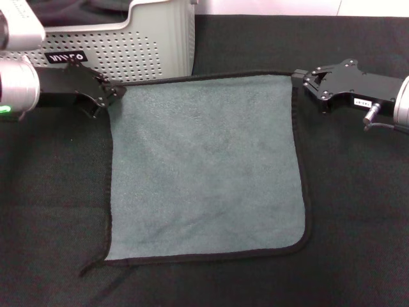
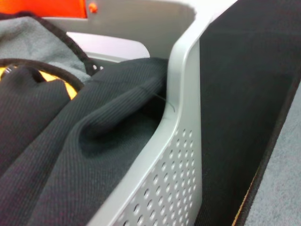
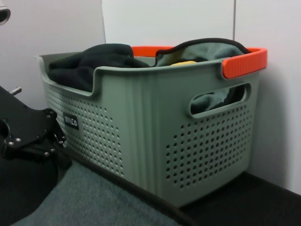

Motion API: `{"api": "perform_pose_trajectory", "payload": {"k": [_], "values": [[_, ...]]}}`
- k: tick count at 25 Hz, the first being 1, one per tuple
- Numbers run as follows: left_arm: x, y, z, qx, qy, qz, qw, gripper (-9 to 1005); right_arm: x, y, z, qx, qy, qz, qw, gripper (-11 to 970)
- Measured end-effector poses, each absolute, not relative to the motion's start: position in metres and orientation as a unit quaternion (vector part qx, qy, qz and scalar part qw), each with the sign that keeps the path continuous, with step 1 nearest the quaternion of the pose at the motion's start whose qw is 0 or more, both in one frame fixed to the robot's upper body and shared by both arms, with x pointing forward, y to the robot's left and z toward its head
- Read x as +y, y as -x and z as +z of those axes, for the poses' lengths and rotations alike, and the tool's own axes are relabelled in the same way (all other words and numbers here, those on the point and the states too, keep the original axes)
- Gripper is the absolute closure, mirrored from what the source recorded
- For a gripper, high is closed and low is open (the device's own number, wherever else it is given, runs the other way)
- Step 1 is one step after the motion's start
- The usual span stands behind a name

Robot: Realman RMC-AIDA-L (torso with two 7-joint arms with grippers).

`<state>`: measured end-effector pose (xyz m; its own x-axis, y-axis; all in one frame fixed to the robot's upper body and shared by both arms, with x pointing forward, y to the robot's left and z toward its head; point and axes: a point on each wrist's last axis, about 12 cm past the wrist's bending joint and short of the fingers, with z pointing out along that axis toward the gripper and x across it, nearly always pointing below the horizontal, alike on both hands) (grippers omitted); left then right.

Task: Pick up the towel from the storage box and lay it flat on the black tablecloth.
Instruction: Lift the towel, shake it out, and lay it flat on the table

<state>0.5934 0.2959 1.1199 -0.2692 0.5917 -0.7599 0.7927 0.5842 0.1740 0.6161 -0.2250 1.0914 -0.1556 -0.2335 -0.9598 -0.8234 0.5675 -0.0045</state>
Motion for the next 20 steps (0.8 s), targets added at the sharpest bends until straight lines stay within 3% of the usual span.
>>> {"api": "perform_pose_trajectory", "payload": {"k": [20], "values": [[0.288, -0.599, 1.112, 0.789, -0.449, -0.101, 0.406, 947, -0.210, -0.632, 1.097, 0.710, 0.408, 0.241, 0.521, 957]]}}
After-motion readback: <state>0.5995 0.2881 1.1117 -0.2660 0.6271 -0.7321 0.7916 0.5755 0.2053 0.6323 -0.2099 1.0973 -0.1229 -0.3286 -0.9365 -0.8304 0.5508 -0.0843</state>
